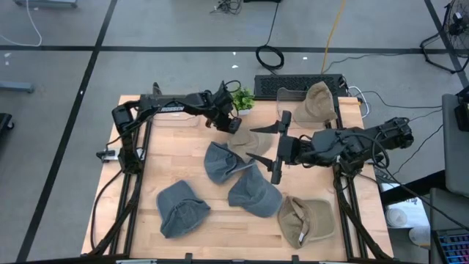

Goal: Pick & Place hat
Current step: Put the top brown cap into the right transparent bin

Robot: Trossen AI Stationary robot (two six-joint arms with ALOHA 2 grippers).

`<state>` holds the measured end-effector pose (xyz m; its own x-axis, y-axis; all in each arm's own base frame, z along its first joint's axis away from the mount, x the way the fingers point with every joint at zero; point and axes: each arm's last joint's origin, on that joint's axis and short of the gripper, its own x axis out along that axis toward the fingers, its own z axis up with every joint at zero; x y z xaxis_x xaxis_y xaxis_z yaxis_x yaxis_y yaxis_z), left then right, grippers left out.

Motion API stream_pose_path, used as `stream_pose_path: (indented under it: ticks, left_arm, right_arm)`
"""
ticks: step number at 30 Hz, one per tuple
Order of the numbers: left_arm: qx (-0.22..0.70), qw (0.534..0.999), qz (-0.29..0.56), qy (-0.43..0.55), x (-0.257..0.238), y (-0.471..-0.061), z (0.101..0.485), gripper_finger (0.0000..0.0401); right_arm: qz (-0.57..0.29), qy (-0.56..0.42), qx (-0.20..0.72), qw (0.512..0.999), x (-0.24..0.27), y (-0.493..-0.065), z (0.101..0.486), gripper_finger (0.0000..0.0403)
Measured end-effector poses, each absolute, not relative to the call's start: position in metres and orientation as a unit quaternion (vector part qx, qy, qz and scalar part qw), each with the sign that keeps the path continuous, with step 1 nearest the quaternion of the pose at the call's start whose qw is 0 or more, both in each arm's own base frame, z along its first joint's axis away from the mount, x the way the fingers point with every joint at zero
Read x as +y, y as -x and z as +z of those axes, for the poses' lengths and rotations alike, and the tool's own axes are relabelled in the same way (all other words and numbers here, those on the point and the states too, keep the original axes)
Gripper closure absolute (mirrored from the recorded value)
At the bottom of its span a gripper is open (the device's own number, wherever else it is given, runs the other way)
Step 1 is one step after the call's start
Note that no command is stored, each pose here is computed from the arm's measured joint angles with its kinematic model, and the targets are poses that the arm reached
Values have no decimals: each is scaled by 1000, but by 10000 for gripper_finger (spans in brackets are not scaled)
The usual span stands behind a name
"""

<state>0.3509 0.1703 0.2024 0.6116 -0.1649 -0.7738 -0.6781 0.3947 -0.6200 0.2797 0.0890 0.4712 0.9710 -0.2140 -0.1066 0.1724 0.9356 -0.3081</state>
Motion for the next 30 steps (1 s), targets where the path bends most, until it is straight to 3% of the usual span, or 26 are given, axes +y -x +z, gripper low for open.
stream_pose_path:
  ticks: [12, 30]
  left_arm:
    - [311, 788, 134, 514, 152, -313, 297, 396]
    - [164, 860, 77, 478, 109, -233, 402, 398]
  right_arm:
    - [-98, 156, 102, 978, 88, -277, 465, 124]
    - [-248, 183, 140, 941, 72, -272, 462, 124]
